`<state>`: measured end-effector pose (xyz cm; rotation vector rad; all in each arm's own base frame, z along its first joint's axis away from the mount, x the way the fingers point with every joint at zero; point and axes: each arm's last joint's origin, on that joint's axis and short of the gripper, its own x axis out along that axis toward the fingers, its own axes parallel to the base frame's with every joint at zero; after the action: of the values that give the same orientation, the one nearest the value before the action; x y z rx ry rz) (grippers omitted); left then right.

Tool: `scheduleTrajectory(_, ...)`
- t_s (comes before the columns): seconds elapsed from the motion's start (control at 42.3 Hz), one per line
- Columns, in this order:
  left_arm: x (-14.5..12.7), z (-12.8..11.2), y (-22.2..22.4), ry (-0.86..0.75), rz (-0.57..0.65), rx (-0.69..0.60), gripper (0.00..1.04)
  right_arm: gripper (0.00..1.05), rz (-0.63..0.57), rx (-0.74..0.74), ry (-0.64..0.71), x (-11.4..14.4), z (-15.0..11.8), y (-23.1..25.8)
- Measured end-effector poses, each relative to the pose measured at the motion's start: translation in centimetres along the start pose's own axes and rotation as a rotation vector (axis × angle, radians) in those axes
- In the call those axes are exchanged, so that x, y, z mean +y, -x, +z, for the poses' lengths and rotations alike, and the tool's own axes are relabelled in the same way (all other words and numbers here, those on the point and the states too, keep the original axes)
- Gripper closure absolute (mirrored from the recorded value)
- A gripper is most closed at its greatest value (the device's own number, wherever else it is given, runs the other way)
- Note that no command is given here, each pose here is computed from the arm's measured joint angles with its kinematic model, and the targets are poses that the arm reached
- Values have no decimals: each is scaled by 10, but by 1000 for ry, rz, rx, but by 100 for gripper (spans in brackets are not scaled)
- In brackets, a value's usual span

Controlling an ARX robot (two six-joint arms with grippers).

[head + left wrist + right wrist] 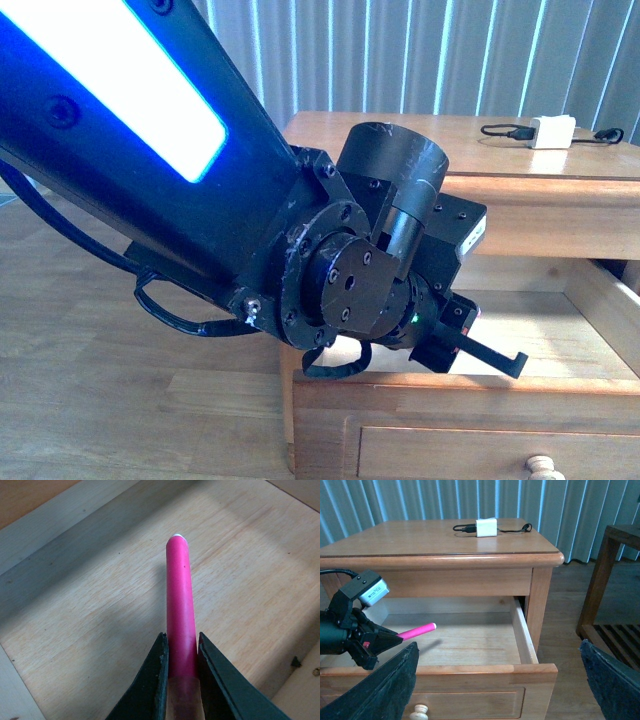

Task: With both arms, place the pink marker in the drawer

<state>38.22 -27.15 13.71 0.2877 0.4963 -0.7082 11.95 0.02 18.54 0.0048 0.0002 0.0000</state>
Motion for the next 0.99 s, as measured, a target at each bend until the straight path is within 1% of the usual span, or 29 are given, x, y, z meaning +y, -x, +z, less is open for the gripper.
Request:
scheduleTrajectory(0.047, 0, 0, -1, 4, 11, 0, 90, 9, 0, 0, 0, 0, 0, 0)
scheduleTrajectory(0.071, -1, 0, -1, 9, 14, -1, 88, 9, 0, 0, 0, 0, 0, 0)
scheduleTrajectory(0.165, -2, 1, -2, 3, 18, -13, 74, 9, 0, 0, 0, 0, 0, 0)
scheduleTrajectory(0.26, -4, 2, 0, -11, 34, -27, 63, 9, 0, 0, 0, 0, 0, 0)
scheduleTrajectory(0.307, -3, 3, 3, -24, 62, -32, 56, 9, 0, 0, 0, 0, 0, 0)
scheduleTrajectory(0.449, -1, 8, 15, -36, 130, -55, 40, 9, 0, 0, 0, 0, 0, 0)
scheduleTrajectory(0.52, 1, 16, 30, -32, 166, -97, 29, 9, 0, 0, 0, 0, 0, 0)
scheduleTrajectory(0.638, 7, 38, 78, -18, 240, -223, 6, 9, 0, 0, 0, 0, 0, 0)
scheduleTrajectory(0.661, 9, 41, 86, -15, 252, -241, 4, 9, 0, 0, 0, 0, 0, 0)
scheduleTrajectory(0.709, 13, 45, 107, -6, 277, -278, 7, 9, 0, 0, 0, 0, 0, 0)
scheduleTrajectory(0.756, 18, 48, 129, 5, 303, -316, 7, 9, 0, 0, 0, 0, 0, 0)
scheduleTrajectory(0.898, 40, 33, 198, 103, 382, -397, 6, 9, 0, 0, 0, 0, 0, 0)
scheduleTrajectory(0.945, 47, 25, 225, 158, 397, -427, 6, 9, 0, 0, 0, 0, 0, 0)
scheduleTrajectory(0.992, 53, 15, 253, 212, 440, -458, 6, 9, 0, 0, 0, 0, 0, 0)
